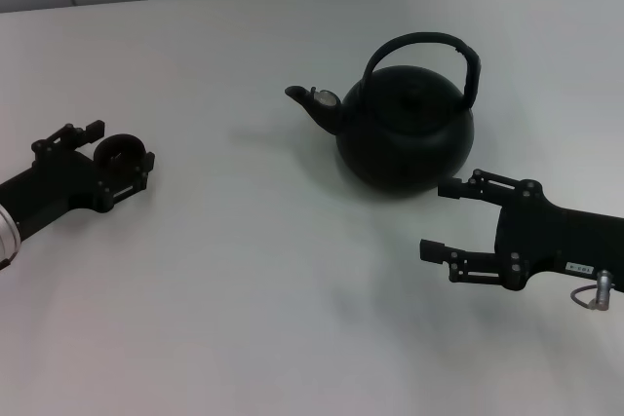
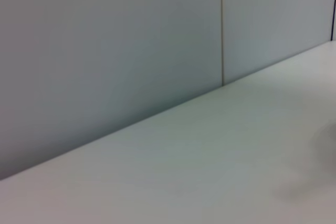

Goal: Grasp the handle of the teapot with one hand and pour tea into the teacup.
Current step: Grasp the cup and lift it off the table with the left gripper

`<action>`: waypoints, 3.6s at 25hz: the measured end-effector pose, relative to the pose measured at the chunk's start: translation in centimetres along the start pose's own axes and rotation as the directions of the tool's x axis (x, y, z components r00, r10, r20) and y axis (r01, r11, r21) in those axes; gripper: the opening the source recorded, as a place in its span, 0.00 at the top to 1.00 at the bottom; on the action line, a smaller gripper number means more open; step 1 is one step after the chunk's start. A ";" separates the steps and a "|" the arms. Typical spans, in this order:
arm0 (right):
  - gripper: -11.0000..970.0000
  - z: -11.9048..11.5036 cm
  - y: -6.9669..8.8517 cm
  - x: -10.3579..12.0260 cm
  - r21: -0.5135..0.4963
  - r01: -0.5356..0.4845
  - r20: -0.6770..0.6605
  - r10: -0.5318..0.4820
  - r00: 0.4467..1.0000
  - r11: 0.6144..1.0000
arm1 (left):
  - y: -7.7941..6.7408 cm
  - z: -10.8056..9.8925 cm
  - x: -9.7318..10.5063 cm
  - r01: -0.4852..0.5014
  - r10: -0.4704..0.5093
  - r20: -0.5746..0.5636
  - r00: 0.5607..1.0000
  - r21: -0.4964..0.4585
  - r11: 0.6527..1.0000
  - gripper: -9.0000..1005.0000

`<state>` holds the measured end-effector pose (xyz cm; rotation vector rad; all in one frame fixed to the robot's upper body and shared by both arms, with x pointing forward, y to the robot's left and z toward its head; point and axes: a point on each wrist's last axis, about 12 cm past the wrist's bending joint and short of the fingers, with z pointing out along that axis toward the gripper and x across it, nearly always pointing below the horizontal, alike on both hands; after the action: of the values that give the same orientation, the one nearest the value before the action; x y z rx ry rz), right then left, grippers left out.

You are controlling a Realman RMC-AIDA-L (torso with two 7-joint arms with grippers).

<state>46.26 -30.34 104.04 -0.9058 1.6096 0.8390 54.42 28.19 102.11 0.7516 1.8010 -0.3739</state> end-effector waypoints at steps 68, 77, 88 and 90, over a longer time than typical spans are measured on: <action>0.15 -0.1 -0.1 -0.1 0.003 0.004 -0.002 -0.004 1.000 1.000 | 0.2 0.4 0.2 -0.027 0.028 -0.066 0.997 0.008 1.000 0.22; 0.15 -0.2 -0.1 -0.1 0.004 0.002 -0.002 -0.002 1.000 1.000 | 0.1 0.5 -0.1 -0.031 0.032 -0.055 0.998 0.019 0.999 0.31; 0.15 -0.2 0.0 -0.2 -0.005 0.003 0.008 -0.003 1.000 1.000 | -2.9 3.3 -2.4 -0.081 0.084 -0.007 0.996 0.213 0.974 0.31; 0.15 -0.2 0.0 -0.2 -0.005 0.004 0.008 -0.004 1.000 1.000 | -3.4 3.9 -2.8 -0.096 0.102 -0.011 0.995 0.239 0.966 0.31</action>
<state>46.22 -30.49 104.29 -0.9072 1.5989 0.8432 55.61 22.49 102.93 1.0135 1.7508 -0.5235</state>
